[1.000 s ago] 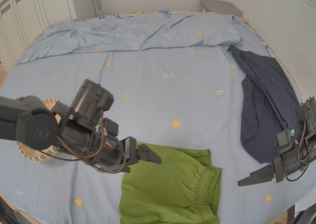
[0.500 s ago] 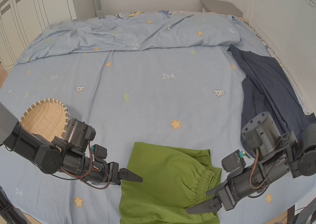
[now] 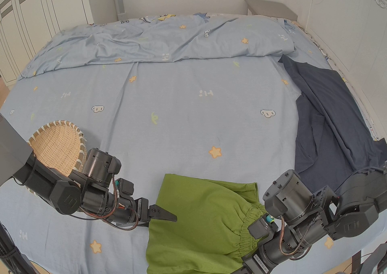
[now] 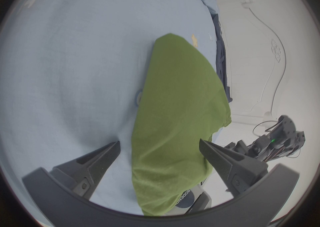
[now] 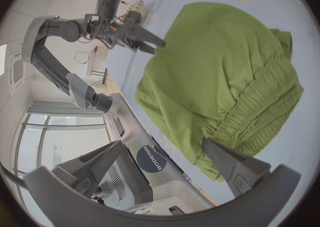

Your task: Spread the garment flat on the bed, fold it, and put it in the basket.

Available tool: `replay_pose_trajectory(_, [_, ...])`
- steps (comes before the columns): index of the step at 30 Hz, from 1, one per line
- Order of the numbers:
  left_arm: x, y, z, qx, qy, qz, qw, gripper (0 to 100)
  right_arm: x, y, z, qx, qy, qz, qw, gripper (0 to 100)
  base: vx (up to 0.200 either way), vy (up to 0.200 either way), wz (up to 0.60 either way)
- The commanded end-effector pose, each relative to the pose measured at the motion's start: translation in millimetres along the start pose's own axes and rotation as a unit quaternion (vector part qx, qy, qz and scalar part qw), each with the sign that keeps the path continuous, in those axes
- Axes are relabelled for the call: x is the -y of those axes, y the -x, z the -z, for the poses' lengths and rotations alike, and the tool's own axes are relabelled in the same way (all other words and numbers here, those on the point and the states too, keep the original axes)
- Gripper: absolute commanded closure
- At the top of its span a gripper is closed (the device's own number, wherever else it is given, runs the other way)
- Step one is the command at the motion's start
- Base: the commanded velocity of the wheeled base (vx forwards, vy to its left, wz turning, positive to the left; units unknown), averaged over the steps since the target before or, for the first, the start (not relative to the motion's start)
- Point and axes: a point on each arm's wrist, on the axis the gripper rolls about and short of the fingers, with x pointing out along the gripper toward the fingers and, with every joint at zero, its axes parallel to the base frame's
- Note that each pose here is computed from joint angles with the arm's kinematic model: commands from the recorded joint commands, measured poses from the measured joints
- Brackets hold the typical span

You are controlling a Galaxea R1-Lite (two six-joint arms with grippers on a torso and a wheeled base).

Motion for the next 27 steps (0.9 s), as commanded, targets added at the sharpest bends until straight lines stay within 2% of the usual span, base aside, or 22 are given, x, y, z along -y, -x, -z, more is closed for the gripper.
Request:
replay_pose_trajectory(1, [0, -2, -2, 0.009, 0.011, 0.005, 0.9999, 0, 12, -11, 10, -0.028, -0.020, 0.009, 0.9994, 0, 0.000, 0.000, 0.00])
replay_pose_trajectory(6, [1, -2, -4, 0.019, 0.014, 0.011, 0.9997, 0, 18, -18, 14, -0.035, -0.025, 0.012, 0.9990, 0, 0.000, 0.000, 0.00])
replay_pose_trajectory(12, [3, -7, -1, 0.010, 0.011, 0.012, 0.9998, 0, 34, -36, 27, -0.033, -0.027, 0.016, 0.9989, 0, 0.000, 0.000, 0.00])
replay_pose_trajectory(19, [1, -7, 3, 0.006, 0.014, 0.010, 0.9998, 0, 45, -36, 34, -0.028, -0.039, 0.021, 0.9986, 0, 0.000, 0.000, 0.00])
replay_pose_trajectory(27, [4, -24, 14, -0.004, -0.004, 0.022, 0.9997, 0, 55, -33, 43, 0.003, -0.036, 0.016, 0.9992, 0, 0.000, 0.000, 0.00])
